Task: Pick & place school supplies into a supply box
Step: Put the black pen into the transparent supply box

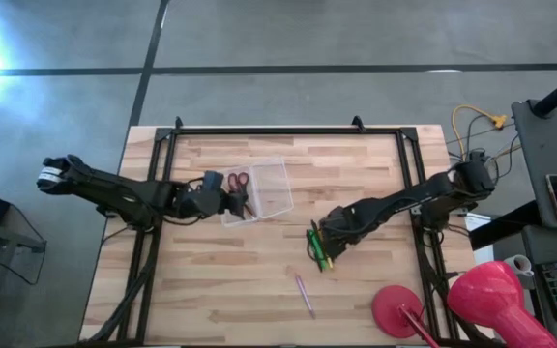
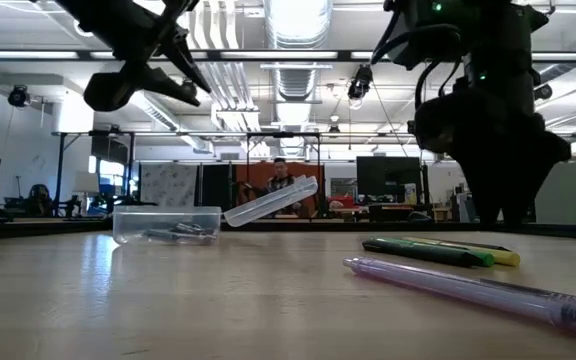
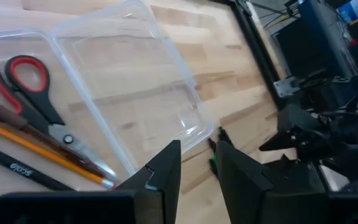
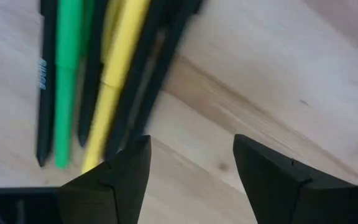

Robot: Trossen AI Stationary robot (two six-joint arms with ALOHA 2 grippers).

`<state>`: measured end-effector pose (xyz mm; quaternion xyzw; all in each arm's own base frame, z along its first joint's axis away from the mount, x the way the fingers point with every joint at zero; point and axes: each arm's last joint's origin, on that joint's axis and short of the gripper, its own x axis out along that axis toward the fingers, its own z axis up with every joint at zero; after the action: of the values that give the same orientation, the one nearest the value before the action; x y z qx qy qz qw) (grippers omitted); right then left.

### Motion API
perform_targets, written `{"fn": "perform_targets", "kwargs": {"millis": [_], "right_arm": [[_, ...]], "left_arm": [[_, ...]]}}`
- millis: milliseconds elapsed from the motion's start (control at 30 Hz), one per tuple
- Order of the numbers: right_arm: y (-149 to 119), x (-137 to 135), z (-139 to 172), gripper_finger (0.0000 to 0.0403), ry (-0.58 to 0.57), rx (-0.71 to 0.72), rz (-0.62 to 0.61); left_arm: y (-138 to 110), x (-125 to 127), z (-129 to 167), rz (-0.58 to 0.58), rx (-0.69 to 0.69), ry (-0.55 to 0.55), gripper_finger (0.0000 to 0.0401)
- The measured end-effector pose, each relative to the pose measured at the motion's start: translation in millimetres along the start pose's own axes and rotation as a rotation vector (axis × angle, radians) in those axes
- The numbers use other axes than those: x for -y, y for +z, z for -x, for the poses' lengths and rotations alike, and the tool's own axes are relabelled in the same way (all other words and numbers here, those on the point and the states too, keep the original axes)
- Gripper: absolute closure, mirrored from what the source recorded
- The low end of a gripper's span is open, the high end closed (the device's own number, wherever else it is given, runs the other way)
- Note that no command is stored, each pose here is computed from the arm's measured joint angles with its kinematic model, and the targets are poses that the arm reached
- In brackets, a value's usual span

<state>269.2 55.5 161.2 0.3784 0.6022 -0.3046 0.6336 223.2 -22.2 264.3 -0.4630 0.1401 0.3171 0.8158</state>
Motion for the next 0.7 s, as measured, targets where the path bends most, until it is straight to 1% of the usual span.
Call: {"fn": "perform_targets", "kwargs": {"millis": [167,333,433,500,567,700], "right_arm": [[9,-12,-24,0.0184,0.028,0.011,-0.011],[15,-21,-35,0.0186,-0.072,0.031,-0.036],[18,-23,-37,0.02,-0.124,0.046,-0.003],[20,-25,-38,0.0218,-0.134,0.053,0.027],[21,-25,-38,0.0244,-0.144,0.092,0.04],[23,-26,-37,0.0316,-0.165,0.205,0.064]], "left_arm": [[-4,-4,-2,-0.005,-0.016,0.011,0.0315],[-7,-6,-1,-0.016,-0.028,0.014,0.0315],[-10,-6,0,-0.024,-0.037,0.008,0.0315],[-13,-5,1,-0.029,-0.045,-0.001,0.0315],[-16,-5,3,-0.039,-0.056,-0.006,0.0315],[-24,-4,7,-0.063,-0.084,-0.024,0.0315]]}}
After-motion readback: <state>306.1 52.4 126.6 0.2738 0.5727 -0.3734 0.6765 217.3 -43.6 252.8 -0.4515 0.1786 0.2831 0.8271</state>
